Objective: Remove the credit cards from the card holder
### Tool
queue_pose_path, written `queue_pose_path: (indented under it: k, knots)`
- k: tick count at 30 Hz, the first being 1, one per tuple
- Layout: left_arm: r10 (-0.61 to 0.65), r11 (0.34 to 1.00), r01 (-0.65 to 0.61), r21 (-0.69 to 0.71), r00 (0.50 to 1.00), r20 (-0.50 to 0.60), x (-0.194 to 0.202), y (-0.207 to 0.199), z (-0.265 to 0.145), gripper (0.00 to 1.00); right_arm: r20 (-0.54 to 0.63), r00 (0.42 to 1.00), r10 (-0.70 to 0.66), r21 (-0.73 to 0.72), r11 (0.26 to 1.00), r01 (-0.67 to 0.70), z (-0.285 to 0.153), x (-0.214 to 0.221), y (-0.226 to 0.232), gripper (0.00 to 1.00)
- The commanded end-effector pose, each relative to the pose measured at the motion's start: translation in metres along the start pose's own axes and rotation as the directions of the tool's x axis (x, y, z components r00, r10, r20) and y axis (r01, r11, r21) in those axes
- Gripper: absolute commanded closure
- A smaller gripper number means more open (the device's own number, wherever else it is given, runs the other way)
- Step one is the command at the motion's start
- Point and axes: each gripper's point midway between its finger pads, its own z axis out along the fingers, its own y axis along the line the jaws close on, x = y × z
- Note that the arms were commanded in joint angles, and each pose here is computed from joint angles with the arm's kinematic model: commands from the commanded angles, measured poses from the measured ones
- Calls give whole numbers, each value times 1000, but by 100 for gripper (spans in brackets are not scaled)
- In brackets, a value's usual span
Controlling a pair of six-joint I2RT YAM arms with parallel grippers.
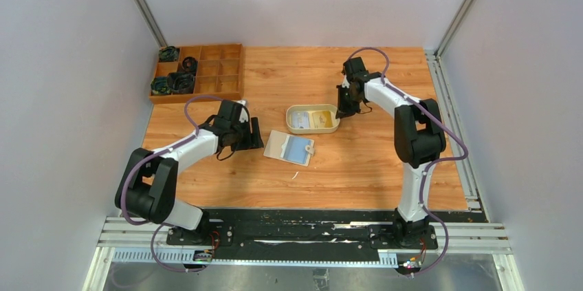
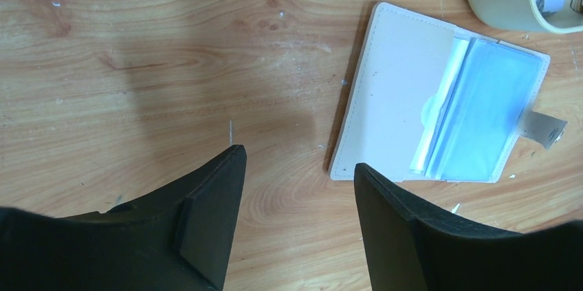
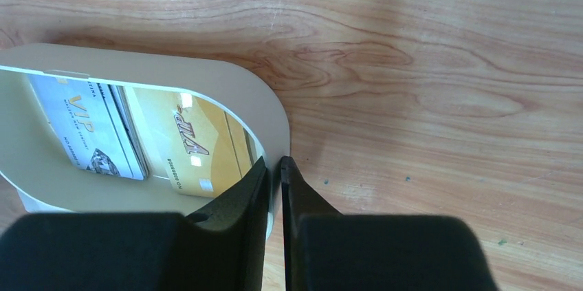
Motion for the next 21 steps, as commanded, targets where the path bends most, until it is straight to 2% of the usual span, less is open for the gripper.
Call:
queue_pose_path:
  k: [1, 18, 19, 21]
  knots:
    - [18, 1000, -18, -1, 1000, 25, -10, -4, -7, 33, -18, 999, 31, 29, 999, -31, 4, 1, 1, 87]
    - [22, 999, -24, 25, 998, 65, -21, -13, -21, 32, 10, 997, 80, 31, 996, -80, 14, -31, 10, 91]
    - [22, 999, -24, 25, 997, 70, -22, -13, -23, 32, 13, 997, 76, 23, 997, -76, 14, -34, 12, 89]
    - [23, 999, -24, 20, 997, 73, -23, -13, -25, 31, 22, 997, 71, 13, 997, -71, 11, -39, 15, 80]
